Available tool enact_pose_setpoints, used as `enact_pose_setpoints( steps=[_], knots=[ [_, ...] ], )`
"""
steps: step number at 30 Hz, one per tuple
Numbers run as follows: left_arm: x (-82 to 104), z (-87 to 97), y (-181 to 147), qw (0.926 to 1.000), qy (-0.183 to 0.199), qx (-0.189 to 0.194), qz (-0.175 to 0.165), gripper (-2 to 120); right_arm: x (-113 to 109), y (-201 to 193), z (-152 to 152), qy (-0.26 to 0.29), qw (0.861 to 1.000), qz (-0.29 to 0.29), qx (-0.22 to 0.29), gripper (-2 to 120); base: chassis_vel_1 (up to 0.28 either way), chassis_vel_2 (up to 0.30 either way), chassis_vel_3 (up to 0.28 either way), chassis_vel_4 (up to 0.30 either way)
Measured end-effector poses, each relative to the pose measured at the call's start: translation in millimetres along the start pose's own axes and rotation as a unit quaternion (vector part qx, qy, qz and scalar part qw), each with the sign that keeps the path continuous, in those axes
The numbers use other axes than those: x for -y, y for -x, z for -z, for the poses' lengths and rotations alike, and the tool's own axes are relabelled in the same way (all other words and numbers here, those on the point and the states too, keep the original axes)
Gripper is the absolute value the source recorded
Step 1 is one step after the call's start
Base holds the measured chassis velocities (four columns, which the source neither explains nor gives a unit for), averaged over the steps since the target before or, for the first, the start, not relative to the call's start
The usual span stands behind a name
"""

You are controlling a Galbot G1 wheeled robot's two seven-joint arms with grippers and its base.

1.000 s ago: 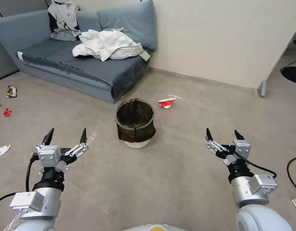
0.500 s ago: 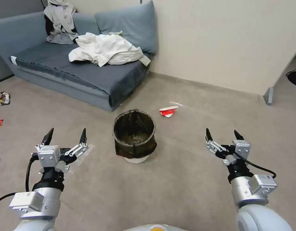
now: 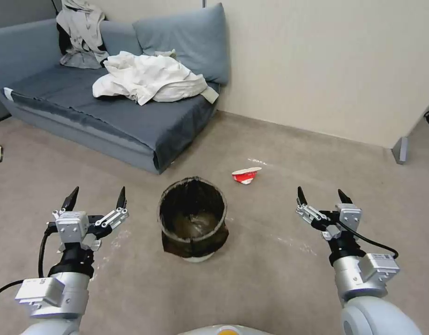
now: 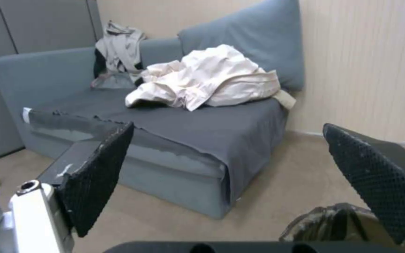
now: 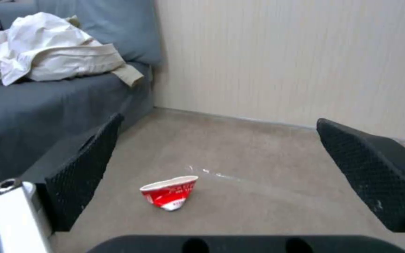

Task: Pick up the trash can from the floor.

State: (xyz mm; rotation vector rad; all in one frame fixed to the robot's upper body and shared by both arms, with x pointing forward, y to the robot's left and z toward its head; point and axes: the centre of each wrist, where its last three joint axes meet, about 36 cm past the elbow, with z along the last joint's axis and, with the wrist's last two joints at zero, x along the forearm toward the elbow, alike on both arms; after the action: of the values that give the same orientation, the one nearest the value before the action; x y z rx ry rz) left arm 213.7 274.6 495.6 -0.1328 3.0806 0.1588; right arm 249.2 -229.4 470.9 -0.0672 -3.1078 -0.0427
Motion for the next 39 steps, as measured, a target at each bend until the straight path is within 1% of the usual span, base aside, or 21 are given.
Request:
enact_pose_setpoints(
  steps=[2,9,12,13,17,18,20,21,24,25,27,28,30,31,34,35,38,39],
  knots=[
    [-1.7,-0.9,3,1.0000,0.003,-0.002,0.001,100,0,0,-1,0.000,1.000,0.000,0.001,100,0.000,0.009,0.031,-0.020],
    [-8.8,-0.2,16,0.9999,-0.006,-0.009,-0.003,100,1,2,-4,-0.001,1.000,0.000,0.002,100,0.000,0.000,0.000,0.000],
    [-13.9,-4.2,34,0.9996,-0.014,-0.021,-0.009,100,2,5,-5,-0.001,1.000,-0.001,0.005,100,0.000,0.000,0.000,0.000],
    [-13.9,-4.2,34,0.9996,-0.014,-0.021,-0.009,100,2,5,-5,-0.001,1.000,-0.001,0.005,100,0.000,0.000,0.000,0.000],
    [-15.5,-7.0,50,0.9968,-0.032,-0.065,-0.034,100,3,6,-8,0.000,1.000,-0.001,0.002,100,0.000,0.000,0.000,0.000],
    [-15.5,-7.0,50,0.9968,-0.032,-0.065,-0.034,100,3,6,-8,0.000,1.000,-0.001,0.002,100,0.000,0.000,0.000,0.000],
    [-17.4,-9.3,59,0.9941,-0.039,-0.089,-0.048,100,4,7,-11,-0.001,1.000,-0.001,-0.002,100,0.000,0.000,0.000,0.000],
    [-17.4,-9.3,59,0.9941,-0.039,-0.089,-0.048,100,4,7,-11,-0.001,1.000,-0.001,-0.002,100,0.000,0.000,0.000,0.000],
    [-16.2,-8.8,76,0.9867,-0.061,-0.134,-0.069,100,5,10,-15,-0.001,1.000,0.001,-0.006,100,0.000,0.000,0.000,0.000],
    [-16.2,-8.8,76,0.9867,-0.061,-0.134,-0.069,100,5,10,-15,-0.001,1.000,0.001,-0.006,100,0.000,0.000,0.000,0.000],
    [-11.9,-6.7,85,0.9797,-0.082,-0.165,-0.077,100,5,12,-15,0.000,1.000,0.002,-0.006,100,0.000,0.000,0.000,0.000],
    [-11.9,-6.7,85,0.9797,-0.082,-0.165,-0.077,100,5,12,-15,0.000,1.000,0.002,-0.006,100,0.000,0.000,0.000,0.000],
    [-3.6,-7.0,96,0.9721,-0.097,-0.197,-0.083,100,4,13,-16,0.000,1.000,0.004,-0.007,100,0.000,0.000,0.000,0.000],
    [-3.6,-7.0,96,0.9721,-0.097,-0.197,-0.083,100,4,13,-16,0.000,1.000,0.004,-0.007,100,0.000,0.000,0.000,0.000],
    [10.1,-10.4,107,0.9609,-0.106,-0.237,-0.096,100,4,13,-19,0.003,1.000,0.003,-0.011,100,0.000,0.000,0.000,0.000],
    [10.1,-10.4,107,0.9609,-0.106,-0.237,-0.096,100,4,13,-19,0.003,1.000,0.003,-0.011,100,0.000,0.000,0.000,0.000],
    [22.7,-17.9,118,0.9528,-0.095,-0.269,-0.103,100,4,15,-22,0.004,1.000,0.001,-0.013,100,0.000,0.000,0.000,0.000],
    [22.7,-17.9,118,0.9528,-0.095,-0.269,-0.103,100,4,15,-22,0.004,1.000,0.001,-0.013,100,0.000,0.000,0.000,0.000]
  ],
)
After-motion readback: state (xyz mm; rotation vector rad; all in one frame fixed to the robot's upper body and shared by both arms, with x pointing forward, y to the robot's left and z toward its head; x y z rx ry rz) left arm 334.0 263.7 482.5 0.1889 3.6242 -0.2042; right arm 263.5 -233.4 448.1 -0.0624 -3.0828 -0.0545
